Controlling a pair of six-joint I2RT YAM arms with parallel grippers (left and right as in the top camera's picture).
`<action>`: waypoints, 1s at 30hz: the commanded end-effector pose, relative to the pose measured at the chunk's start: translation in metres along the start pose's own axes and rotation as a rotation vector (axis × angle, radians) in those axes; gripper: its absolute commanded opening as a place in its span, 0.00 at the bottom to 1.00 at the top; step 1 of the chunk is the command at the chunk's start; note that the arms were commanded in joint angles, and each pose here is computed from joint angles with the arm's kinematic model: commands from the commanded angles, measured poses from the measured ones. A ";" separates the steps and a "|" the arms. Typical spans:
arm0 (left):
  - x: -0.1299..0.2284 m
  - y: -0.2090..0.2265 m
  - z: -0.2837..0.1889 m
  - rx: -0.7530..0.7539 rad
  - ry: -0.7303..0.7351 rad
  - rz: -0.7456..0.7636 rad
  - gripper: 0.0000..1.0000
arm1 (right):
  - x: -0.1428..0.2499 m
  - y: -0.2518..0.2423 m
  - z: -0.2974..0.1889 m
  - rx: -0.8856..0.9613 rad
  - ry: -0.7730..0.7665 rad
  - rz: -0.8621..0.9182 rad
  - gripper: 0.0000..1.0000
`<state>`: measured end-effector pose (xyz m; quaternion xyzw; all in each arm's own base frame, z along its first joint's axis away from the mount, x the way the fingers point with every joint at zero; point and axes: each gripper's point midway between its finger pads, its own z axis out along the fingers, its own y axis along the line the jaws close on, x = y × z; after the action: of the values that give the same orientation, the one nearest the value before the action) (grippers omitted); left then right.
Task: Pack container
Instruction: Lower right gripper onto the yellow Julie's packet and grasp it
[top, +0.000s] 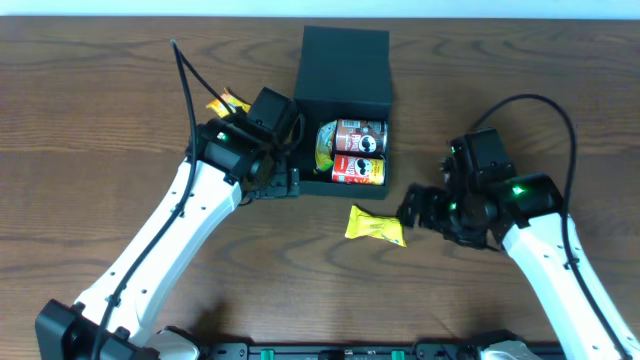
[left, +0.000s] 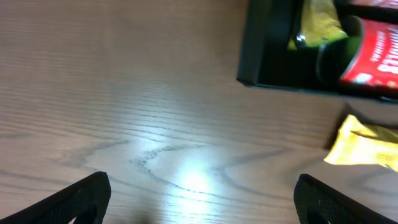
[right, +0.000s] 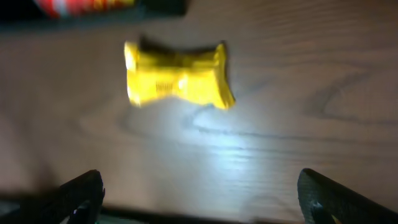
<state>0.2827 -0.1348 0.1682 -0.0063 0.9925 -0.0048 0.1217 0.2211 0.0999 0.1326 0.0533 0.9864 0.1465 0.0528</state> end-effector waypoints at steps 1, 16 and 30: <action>0.002 -0.010 -0.004 0.062 0.014 0.033 0.95 | 0.005 0.012 -0.003 -0.061 0.014 -0.397 0.99; -0.029 -0.028 -0.008 0.134 -0.115 0.020 0.95 | 0.027 0.003 0.000 0.085 0.086 0.570 0.99; -0.043 -0.011 -0.008 0.034 -0.186 0.009 0.95 | 0.043 0.009 0.053 0.132 0.005 1.042 0.99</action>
<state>0.3211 -0.1499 0.1819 -0.0035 0.9782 -0.0320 0.2051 0.1891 0.1377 0.0935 0.4898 0.8632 0.1162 -0.0387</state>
